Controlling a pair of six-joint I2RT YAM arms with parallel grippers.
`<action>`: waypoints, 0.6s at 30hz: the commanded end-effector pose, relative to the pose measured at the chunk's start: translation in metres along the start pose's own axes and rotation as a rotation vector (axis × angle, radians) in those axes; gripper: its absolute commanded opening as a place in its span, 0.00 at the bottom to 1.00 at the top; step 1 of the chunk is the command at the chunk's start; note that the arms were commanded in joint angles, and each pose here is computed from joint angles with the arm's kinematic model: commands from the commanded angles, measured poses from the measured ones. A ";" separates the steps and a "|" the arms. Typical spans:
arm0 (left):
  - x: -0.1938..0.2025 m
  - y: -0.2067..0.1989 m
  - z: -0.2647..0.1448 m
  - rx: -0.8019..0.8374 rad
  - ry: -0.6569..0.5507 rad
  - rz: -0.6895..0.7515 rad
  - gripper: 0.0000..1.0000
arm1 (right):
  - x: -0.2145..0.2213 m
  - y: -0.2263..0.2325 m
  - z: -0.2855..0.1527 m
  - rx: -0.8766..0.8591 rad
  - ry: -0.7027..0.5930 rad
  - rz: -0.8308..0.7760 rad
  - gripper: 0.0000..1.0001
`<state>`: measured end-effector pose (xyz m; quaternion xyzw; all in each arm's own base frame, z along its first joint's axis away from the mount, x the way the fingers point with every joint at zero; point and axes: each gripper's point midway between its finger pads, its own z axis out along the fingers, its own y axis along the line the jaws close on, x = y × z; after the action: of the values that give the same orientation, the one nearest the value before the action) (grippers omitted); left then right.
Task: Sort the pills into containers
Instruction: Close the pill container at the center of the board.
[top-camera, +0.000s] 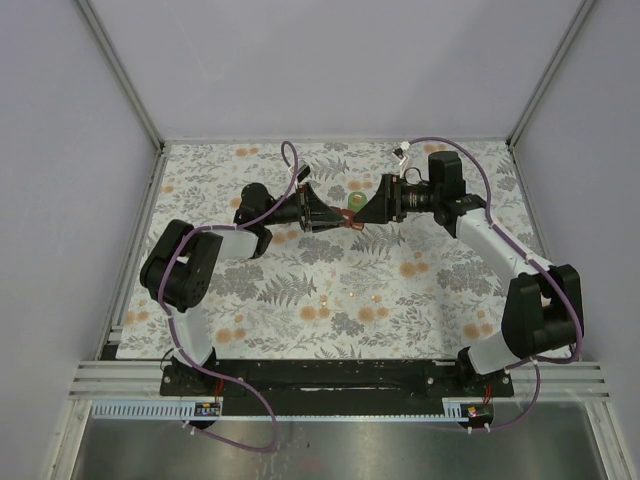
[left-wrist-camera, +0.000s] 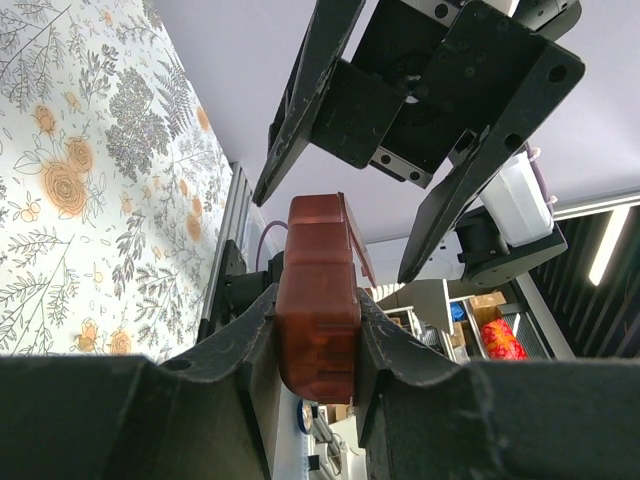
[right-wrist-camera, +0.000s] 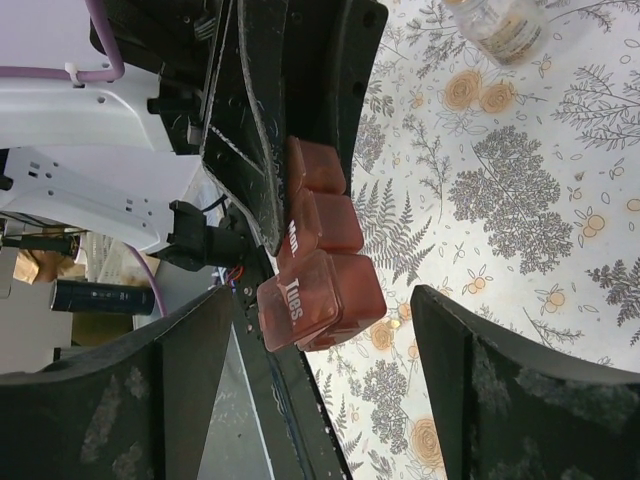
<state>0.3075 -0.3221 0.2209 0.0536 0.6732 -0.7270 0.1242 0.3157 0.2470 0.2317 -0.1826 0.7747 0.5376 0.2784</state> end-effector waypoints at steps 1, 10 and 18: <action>-0.005 -0.025 -0.001 0.038 -0.033 0.103 0.00 | -0.001 0.009 -0.001 -0.050 -0.010 -0.031 0.80; -0.005 -0.023 -0.001 0.027 -0.040 0.098 0.00 | 0.004 0.006 -0.001 -0.053 -0.002 -0.029 0.71; -0.006 -0.021 -0.001 0.028 -0.043 0.090 0.00 | 0.006 0.010 0.001 -0.078 0.002 -0.039 0.52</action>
<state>0.3095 -0.3217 0.2225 0.0452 0.6766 -0.7231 0.1315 0.3086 0.2480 0.2237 -0.1877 0.7685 0.5498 0.2683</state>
